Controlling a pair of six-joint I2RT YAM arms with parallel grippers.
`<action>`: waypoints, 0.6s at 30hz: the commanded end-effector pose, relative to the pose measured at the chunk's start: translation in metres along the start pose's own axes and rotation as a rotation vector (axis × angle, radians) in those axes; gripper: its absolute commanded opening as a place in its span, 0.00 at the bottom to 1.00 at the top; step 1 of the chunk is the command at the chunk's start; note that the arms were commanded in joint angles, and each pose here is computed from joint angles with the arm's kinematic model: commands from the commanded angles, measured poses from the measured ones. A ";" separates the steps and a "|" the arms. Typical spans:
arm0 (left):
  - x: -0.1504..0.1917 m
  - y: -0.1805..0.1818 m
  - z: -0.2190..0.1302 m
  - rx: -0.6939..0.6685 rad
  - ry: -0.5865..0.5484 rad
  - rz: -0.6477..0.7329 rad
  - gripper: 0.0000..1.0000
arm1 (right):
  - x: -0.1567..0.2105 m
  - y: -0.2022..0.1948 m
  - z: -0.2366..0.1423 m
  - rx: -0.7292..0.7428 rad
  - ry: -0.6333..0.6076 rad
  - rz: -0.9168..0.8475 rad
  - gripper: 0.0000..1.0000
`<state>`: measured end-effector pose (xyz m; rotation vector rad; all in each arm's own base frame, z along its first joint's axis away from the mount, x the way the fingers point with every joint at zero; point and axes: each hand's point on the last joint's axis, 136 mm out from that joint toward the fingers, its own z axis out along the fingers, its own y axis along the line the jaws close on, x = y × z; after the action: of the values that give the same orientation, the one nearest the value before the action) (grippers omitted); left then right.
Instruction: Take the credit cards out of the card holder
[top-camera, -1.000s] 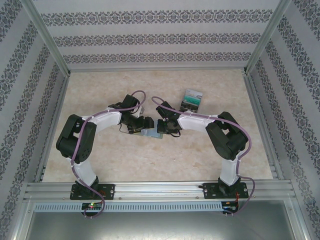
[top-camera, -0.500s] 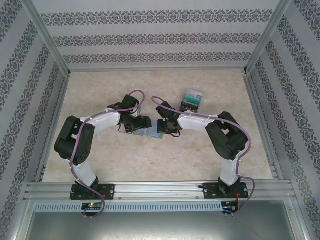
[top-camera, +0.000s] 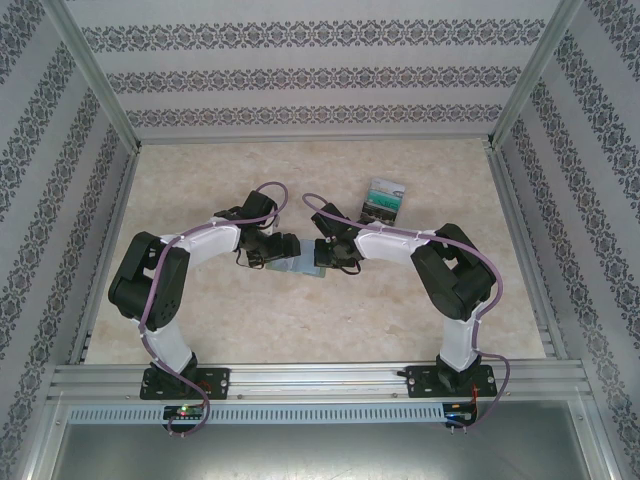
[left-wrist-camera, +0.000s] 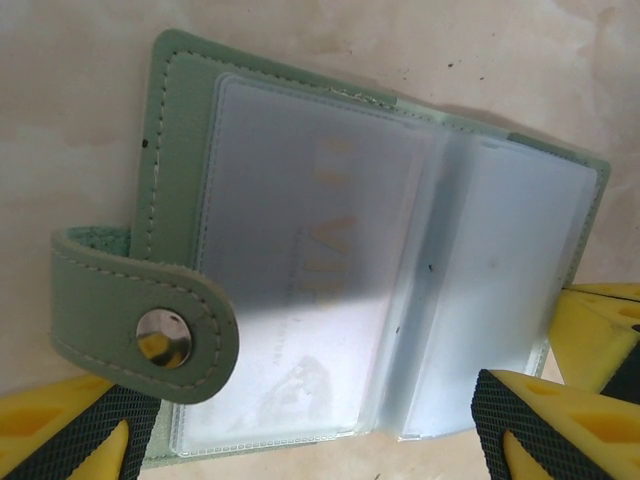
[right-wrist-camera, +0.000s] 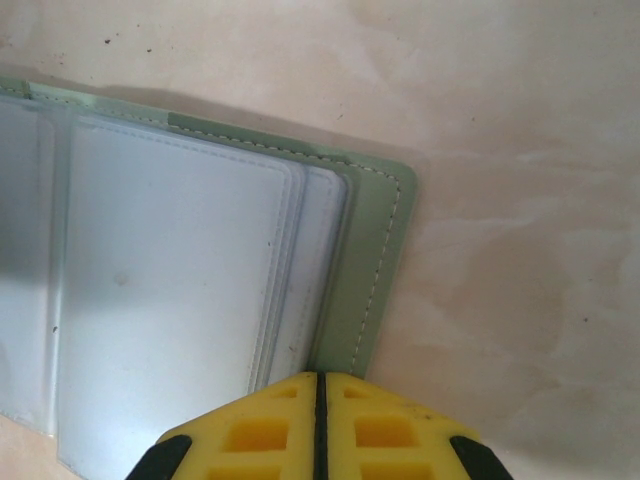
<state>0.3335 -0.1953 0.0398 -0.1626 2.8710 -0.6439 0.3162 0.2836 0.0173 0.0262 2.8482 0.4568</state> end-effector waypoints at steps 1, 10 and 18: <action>0.006 -0.003 0.001 0.035 0.030 -0.006 0.83 | 0.020 0.002 0.016 0.006 0.060 -0.001 0.00; 0.013 -0.019 0.006 0.107 0.071 0.028 0.82 | 0.020 0.002 0.016 0.004 0.063 0.001 0.00; 0.016 -0.029 0.005 0.141 0.080 0.054 0.83 | 0.021 0.003 0.016 0.004 0.064 -0.002 0.00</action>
<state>0.3215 -0.2147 0.0435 -0.1071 2.8996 -0.8028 0.3162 0.2836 0.0171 0.0273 2.8486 0.4566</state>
